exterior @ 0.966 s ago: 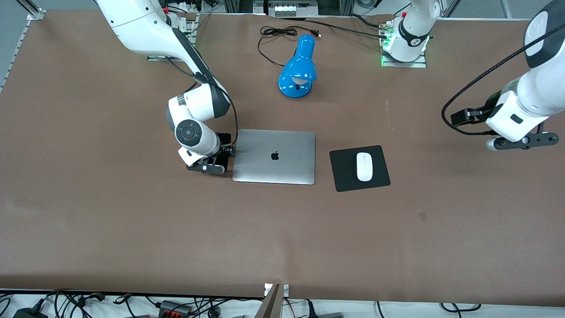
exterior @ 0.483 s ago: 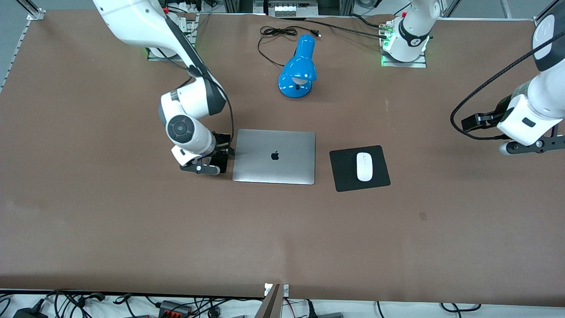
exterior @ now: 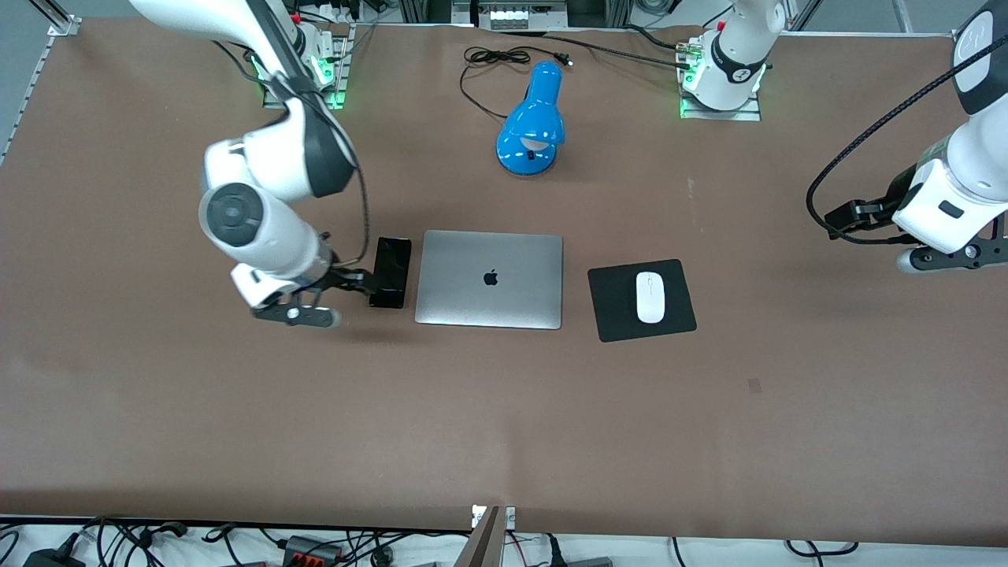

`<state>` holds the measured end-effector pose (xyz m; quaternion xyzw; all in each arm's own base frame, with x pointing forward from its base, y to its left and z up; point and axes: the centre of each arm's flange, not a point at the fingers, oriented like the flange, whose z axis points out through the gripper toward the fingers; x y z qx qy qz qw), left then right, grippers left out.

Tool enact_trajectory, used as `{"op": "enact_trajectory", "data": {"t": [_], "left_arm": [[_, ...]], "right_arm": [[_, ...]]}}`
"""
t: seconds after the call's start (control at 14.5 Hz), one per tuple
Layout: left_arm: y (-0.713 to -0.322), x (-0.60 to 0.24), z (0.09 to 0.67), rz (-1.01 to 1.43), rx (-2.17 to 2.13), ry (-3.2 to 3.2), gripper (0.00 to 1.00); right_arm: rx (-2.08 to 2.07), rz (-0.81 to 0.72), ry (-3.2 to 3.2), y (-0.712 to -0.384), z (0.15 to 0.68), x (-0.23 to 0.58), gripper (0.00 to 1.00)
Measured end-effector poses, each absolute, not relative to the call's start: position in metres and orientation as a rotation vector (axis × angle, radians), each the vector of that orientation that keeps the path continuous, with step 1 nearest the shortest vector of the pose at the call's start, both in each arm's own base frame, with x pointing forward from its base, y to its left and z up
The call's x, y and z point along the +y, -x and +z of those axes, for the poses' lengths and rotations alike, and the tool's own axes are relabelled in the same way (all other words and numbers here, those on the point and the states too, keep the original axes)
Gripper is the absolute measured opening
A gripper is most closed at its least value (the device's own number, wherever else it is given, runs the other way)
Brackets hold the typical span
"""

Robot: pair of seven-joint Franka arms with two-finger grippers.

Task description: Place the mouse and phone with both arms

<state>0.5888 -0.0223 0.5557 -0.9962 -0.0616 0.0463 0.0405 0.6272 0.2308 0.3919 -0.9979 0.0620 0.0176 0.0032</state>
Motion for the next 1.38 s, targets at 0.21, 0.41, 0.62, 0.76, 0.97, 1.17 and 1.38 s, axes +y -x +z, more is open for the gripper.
{"op": "enact_trajectory", "data": {"t": [0.21,0.41,0.62,0.76,0.97,1.17,1.38], "left_arm": [[-0.590,-0.011,0.557,0.126,-0.225,3.074,1.00],[-0.584,-0.021,0.566,0.121,-0.201,3.072,1.00],[-0.578,-0.028,0.572,0.125,-0.186,3.067,1.00],[-0.578,-0.027,0.571,0.128,-0.190,3.066,1.00],[-0.578,-0.025,0.571,0.131,-0.193,3.066,1.00],[-0.578,-0.025,0.571,0.132,-0.194,3.066,1.00],[-0.578,-0.025,0.571,0.133,-0.194,3.067,1.00]], "right_arm": [[0.137,-0.047,3.204,-0.646,0.453,0.212,1.00],[0.066,-0.007,3.237,-0.656,0.492,0.169,1.00],[0.130,-0.009,3.213,-0.668,0.521,0.111,1.00],[0.209,-0.023,3.151,-0.671,0.534,0.071,1.00],[0.160,-0.059,3.106,-0.668,0.556,0.012,1.00],[0.118,-0.083,3.098,-0.662,0.570,-0.028,1.00],[0.065,-0.109,3.117,-0.657,0.581,-0.041,1.00]]}}
